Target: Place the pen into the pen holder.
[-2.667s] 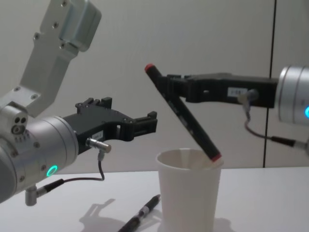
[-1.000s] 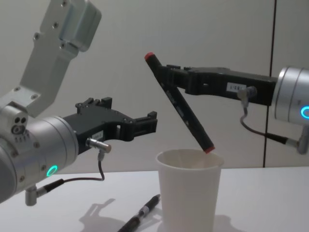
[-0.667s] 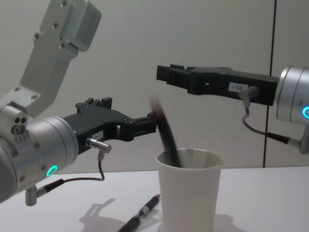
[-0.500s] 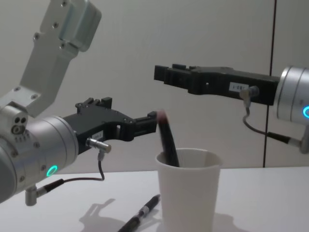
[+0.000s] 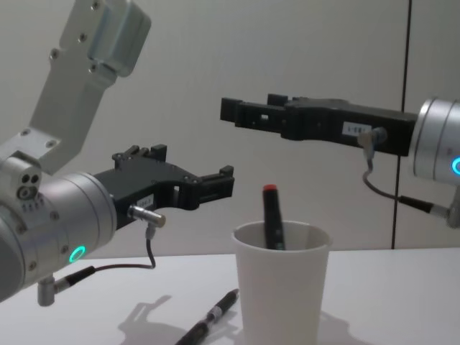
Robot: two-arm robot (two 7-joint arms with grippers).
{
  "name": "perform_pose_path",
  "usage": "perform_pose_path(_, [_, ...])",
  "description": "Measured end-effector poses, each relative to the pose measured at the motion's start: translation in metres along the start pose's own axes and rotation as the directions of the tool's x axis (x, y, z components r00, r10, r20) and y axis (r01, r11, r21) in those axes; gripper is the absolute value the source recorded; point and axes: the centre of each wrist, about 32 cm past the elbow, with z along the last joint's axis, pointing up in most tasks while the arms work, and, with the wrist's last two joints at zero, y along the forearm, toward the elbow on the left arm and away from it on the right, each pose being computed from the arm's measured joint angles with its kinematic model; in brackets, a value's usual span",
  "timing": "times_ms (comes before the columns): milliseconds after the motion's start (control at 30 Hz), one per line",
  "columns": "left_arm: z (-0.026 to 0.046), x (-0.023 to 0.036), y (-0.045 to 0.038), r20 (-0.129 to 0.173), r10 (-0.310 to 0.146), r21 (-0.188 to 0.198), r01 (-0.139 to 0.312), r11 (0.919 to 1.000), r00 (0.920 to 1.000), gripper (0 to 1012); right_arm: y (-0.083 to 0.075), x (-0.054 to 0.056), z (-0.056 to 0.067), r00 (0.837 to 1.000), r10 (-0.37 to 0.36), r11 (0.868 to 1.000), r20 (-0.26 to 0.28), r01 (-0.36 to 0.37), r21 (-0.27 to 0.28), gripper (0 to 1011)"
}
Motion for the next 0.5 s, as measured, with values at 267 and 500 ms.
perform_pose_path(267, [0.0, 0.0, 0.0, 0.0, 0.0, 0.0, 0.0, 1.0, 1.0, 1001, -0.004, 0.005, 0.009, 0.999, -0.033, 0.999, 0.013, 0.033, -0.007, 1001])
perform_pose_path(500, [0.0, 0.0, 0.0, 0.0, 0.0, 0.0, 0.0, 1.0, 1.0, 1001, -0.01, 0.01, 0.018, 0.996, -0.09, 0.996, 0.021, 0.091, -0.018, 1002])
